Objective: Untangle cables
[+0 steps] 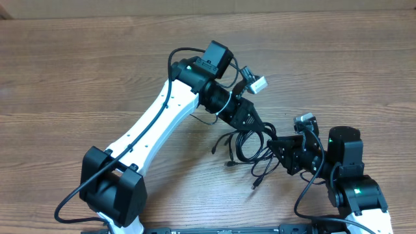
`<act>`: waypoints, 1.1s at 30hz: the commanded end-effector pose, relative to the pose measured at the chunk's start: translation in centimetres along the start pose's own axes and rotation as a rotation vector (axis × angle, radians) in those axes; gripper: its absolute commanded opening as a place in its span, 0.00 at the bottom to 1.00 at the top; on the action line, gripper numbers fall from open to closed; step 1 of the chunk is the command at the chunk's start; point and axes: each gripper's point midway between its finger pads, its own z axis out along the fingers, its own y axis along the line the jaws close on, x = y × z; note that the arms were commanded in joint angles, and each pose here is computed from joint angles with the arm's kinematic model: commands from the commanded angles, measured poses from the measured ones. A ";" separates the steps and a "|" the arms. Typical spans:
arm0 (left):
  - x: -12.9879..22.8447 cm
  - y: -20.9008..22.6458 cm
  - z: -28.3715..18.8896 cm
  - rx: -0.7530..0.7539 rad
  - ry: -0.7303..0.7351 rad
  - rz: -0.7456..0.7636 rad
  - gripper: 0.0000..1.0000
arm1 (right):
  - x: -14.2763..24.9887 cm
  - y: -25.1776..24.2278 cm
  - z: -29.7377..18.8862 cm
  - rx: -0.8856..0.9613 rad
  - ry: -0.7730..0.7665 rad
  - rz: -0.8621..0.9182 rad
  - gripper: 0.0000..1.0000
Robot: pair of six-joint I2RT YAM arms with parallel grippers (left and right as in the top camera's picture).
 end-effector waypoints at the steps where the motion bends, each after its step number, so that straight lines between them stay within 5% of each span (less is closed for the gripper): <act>1: -0.4 -1.6 -0.4 0.038 -0.016 0.049 0.04 | -1.0 0.3 -0.3 0.003 -0.025 -0.025 0.14; 13: -0.6 -0.1 -0.5 -0.043 -0.021 0.047 0.04 | -1.0 0.3 -0.3 0.003 -0.025 -0.025 0.04; 22: -1.2 6.9 -2.7 -0.440 -0.115 -0.302 0.04 | -1.0 0.3 -0.3 0.003 -0.025 -0.019 0.04; 33: -0.1 9.1 -4.0 -0.586 -0.122 -0.395 0.04 | -2.2 0.4 -0.4 -0.004 -0.069 0.066 0.04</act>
